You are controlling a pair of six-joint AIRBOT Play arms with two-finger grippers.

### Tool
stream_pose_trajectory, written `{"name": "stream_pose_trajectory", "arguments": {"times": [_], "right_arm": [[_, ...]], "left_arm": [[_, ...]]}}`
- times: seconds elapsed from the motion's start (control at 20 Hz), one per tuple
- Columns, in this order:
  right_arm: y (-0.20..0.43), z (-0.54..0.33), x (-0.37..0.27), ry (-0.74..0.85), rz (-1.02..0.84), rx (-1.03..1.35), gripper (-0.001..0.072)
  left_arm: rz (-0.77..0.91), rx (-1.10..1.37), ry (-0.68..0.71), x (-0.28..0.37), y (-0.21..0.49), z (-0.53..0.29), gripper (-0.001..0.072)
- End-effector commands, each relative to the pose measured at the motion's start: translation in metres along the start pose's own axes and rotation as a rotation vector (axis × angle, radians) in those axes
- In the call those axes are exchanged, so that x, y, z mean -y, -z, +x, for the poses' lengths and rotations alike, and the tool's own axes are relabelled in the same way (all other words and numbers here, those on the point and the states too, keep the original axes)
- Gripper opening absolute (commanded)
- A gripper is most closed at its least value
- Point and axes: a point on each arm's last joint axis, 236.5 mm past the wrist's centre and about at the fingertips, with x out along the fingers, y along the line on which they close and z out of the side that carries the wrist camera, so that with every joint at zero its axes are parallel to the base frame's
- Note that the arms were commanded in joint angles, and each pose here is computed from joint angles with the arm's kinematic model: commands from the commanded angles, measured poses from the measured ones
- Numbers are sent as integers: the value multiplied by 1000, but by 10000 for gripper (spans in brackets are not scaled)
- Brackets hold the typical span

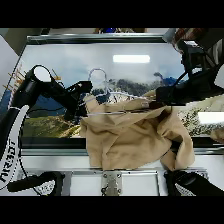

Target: Fold the clothes and pants, and hang the long-sleeved shirts on hangers.

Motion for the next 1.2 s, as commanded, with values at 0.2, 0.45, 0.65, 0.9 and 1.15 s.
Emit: {"name": "stream_pose_trajectory", "arguments": {"times": [0.2, 0.45, 0.65, 0.9, 1.15], "right_arm": [[-14, 9, -70, -148, -133, 87, 25], [-23, 11, -130, -287, -202, 165, 24], [-30, 16, -172, -397, -216, 204, 25], [-28, 24, -200, -449, -239, 214, 25], [-28, 25, -201, -448, -240, 211, 35]], "left_arm": [[-9, 1, 3, 0, 0, 1, 16], [-9, 1, 3, 0, 0, 1, 16], [-9, 0, 6, 1, 0, 1, 16], [-9, 0, 6, 1, 0, 1, 16], [-9, 0, 6, 1, 0, 1, 16]]}}
